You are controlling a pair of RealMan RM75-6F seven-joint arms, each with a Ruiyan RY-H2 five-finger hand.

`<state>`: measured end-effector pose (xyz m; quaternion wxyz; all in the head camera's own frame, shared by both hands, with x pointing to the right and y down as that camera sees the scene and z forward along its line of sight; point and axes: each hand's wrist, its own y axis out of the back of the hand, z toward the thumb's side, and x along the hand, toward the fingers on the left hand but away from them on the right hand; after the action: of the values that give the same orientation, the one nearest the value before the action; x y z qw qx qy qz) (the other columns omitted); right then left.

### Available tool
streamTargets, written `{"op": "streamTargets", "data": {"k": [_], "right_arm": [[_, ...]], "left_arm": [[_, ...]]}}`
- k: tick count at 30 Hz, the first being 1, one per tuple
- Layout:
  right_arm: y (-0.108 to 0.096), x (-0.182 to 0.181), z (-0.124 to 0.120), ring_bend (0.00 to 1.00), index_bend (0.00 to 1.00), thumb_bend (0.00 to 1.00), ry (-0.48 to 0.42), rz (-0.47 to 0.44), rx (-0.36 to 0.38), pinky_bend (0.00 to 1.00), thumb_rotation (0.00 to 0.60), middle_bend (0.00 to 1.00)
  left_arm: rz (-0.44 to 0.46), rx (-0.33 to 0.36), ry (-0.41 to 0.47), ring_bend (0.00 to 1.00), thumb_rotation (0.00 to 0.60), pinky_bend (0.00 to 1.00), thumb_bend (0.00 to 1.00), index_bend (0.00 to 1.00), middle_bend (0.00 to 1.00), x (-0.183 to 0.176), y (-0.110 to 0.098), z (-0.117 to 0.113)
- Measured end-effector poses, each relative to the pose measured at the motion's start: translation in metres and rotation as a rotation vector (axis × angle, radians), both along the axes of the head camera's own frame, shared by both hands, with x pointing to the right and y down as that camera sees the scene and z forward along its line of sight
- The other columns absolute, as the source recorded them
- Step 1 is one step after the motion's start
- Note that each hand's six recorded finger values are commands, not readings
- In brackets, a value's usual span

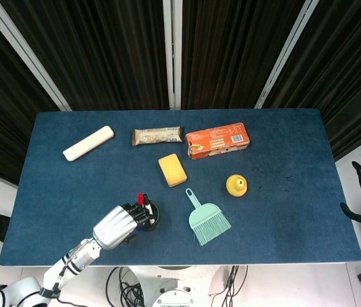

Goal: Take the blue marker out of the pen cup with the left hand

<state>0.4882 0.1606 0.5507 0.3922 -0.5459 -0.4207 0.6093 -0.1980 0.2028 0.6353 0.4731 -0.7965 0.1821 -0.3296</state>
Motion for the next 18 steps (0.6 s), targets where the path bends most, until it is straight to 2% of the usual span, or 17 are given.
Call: {"op": "streamTargets", "data": {"k": [7, 18], "right_arm": [[-0.0019, 0.0003, 0.0002, 0.00, 0.00, 0.16, -0.002, -0.002, 0.015, 0.00, 0.600, 0.00], [-0.0015, 0.0031, 0.0045, 0.00, 0.00, 0.16, -0.003, 0.005, 0.010, 0.00, 0.600, 0.00]], "left_arm": [[0.010, 0.004, -0.005, 0.41, 0.600, 0.68, 0.25, 0.38, 0.42, 0.0020, 0.0016, 0.0062], [0.010, 0.005, 0.012, 0.48, 0.600, 0.74, 0.32, 0.47, 0.48, 0.0050, 0.0018, 0.0092]]}}
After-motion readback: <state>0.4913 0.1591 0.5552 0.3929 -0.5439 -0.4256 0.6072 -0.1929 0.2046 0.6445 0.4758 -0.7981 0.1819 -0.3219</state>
